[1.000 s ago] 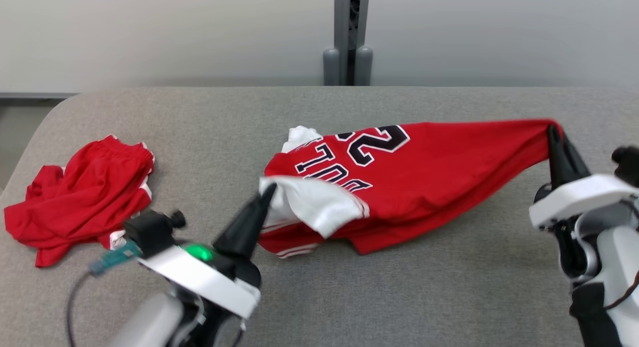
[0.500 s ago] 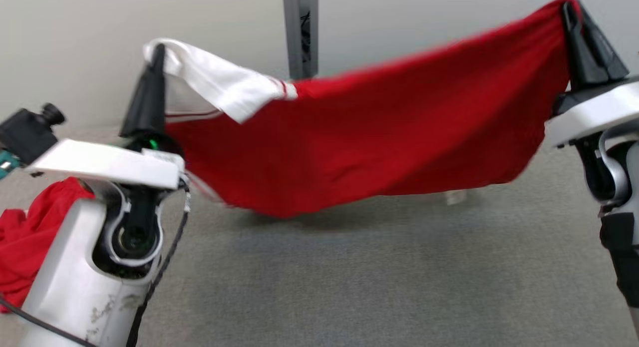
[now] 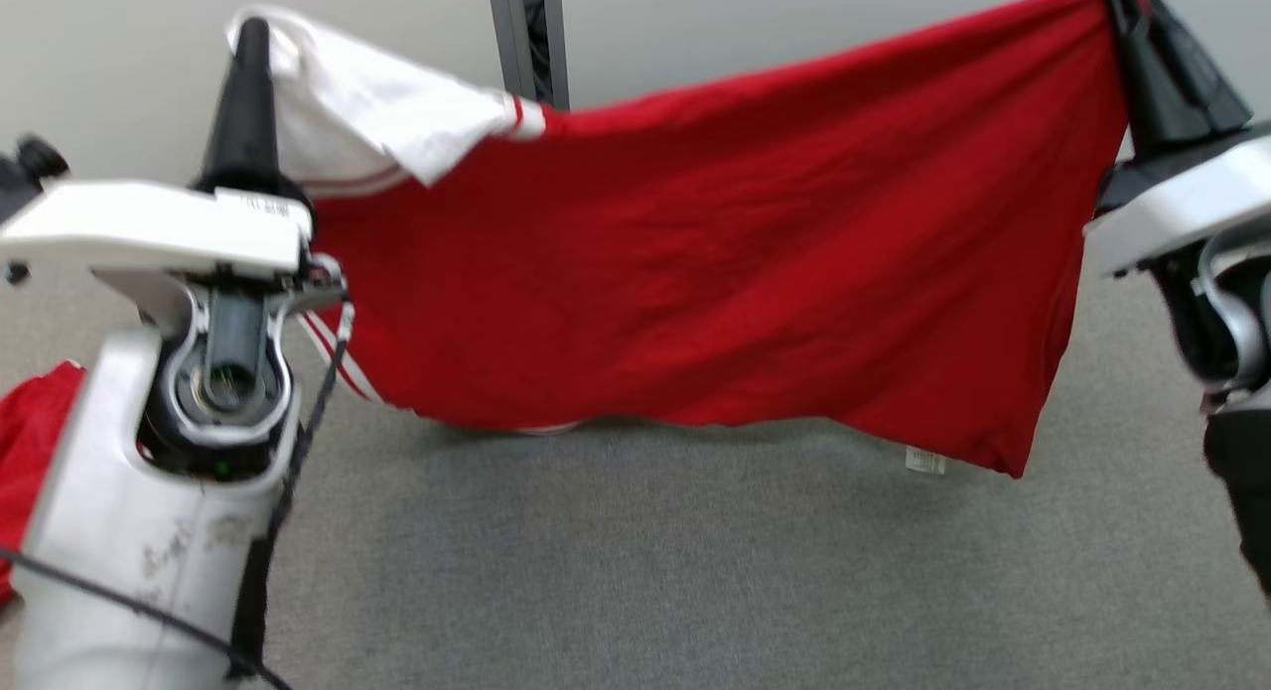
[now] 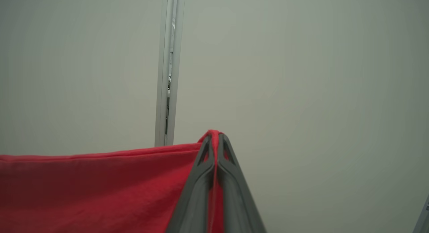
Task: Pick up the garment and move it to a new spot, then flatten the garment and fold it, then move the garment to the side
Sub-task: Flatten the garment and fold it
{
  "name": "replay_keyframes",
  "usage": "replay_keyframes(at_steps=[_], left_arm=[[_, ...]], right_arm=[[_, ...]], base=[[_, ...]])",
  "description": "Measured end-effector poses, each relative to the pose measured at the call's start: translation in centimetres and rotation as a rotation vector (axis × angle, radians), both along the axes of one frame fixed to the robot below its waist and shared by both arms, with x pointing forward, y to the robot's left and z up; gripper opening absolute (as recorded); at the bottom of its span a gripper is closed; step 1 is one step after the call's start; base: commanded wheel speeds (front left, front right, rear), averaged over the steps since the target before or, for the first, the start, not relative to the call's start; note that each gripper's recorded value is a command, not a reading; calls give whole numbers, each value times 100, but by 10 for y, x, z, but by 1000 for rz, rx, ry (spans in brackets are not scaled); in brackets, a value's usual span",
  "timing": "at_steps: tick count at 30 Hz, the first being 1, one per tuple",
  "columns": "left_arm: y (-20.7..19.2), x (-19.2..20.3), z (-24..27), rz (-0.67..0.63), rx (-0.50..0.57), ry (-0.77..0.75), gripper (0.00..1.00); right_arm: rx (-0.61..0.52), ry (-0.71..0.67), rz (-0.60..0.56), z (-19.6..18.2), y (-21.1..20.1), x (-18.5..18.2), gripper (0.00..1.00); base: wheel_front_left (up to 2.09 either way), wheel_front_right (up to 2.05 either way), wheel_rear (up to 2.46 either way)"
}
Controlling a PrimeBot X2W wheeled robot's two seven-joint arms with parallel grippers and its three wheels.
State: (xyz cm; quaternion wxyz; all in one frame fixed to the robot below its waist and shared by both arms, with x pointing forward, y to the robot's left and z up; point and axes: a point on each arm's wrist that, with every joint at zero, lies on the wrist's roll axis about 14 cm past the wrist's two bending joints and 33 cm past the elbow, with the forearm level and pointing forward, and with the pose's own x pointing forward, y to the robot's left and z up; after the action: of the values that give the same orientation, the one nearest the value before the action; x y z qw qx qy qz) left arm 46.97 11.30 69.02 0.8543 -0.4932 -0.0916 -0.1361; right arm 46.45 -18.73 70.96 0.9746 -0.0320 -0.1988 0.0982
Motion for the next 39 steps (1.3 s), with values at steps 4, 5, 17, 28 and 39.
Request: replay_keyframes(at_steps=[4, 5, 17, 28, 39], left_arm=[[-2, 28, 11, -10, 13, 3, 0], [-2, 38, 16, -10, 21, -1, 0], [-32, 174, 79, 59, 58, -177, 0], [-21, 218, 74, 112, 41, -351, 0], [-6, 237, -115, 105, 160, 27, 0]], right_arm=[[0, 33, 8, 0, -2, 23, 0], [2, 40, 15, 1, -1, 32, 0], [54, -112, 68, 48, 18, 160, 0], [193, -170, 59, 19, 15, 208, 0], [276, 219, 43, -170, 26, 232, 0]], base=[[0, 0, 0], [0, 0, 0], [0, 0, 0], [0, 0, 0], [0, 0, 0]])
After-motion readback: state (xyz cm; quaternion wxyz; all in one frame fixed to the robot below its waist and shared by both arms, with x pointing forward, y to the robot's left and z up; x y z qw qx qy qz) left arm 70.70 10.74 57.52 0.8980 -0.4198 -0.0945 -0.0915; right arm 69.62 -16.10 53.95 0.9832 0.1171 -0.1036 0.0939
